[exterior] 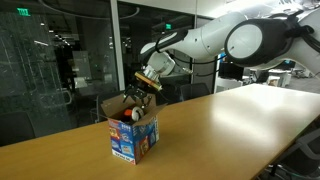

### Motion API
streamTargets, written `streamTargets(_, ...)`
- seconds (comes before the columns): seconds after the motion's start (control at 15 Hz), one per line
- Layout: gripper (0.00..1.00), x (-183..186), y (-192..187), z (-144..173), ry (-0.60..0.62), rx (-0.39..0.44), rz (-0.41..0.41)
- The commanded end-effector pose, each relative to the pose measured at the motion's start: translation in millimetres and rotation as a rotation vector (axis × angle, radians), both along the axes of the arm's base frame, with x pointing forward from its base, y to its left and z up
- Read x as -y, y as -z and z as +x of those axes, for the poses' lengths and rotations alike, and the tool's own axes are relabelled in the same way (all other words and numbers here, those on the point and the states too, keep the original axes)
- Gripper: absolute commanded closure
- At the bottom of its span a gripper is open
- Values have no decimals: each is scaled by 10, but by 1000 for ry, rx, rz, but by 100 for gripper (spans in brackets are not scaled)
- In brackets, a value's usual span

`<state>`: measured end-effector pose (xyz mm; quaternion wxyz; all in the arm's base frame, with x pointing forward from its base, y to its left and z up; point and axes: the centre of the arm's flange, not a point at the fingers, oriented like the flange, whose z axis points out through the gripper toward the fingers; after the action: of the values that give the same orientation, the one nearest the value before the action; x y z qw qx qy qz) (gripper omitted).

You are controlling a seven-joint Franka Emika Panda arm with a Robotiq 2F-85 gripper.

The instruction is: Pick up the measuring tape from the table and put it in the box

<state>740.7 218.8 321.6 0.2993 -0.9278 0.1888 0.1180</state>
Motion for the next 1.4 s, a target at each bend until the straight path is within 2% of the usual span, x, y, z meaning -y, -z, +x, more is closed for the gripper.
streamTargets(0.0, 0, -19, -205, 258, -15, 2, -33)
streamTargets(0.13, 0, 46, -456, 249, -95, 11, -117)
streamTargets(0.4, 0, 331, -1180, 47, -212, 62, -332)
streamTargets(0.67, 0, 701, -1914, -362, -261, 157, -524)
streamTargets(0.87, 0, 978, -2306, -729, -308, 257, -650)
streamTargets(1.07, 0, 1257, -2486, -1089, -308, 347, -728)
streamTargets(1.2, 0, 1370, -2517, -1217, -292, 404, -745)
streamTargets(1.33, 0, 1413, -2439, -1254, -279, 425, -726)
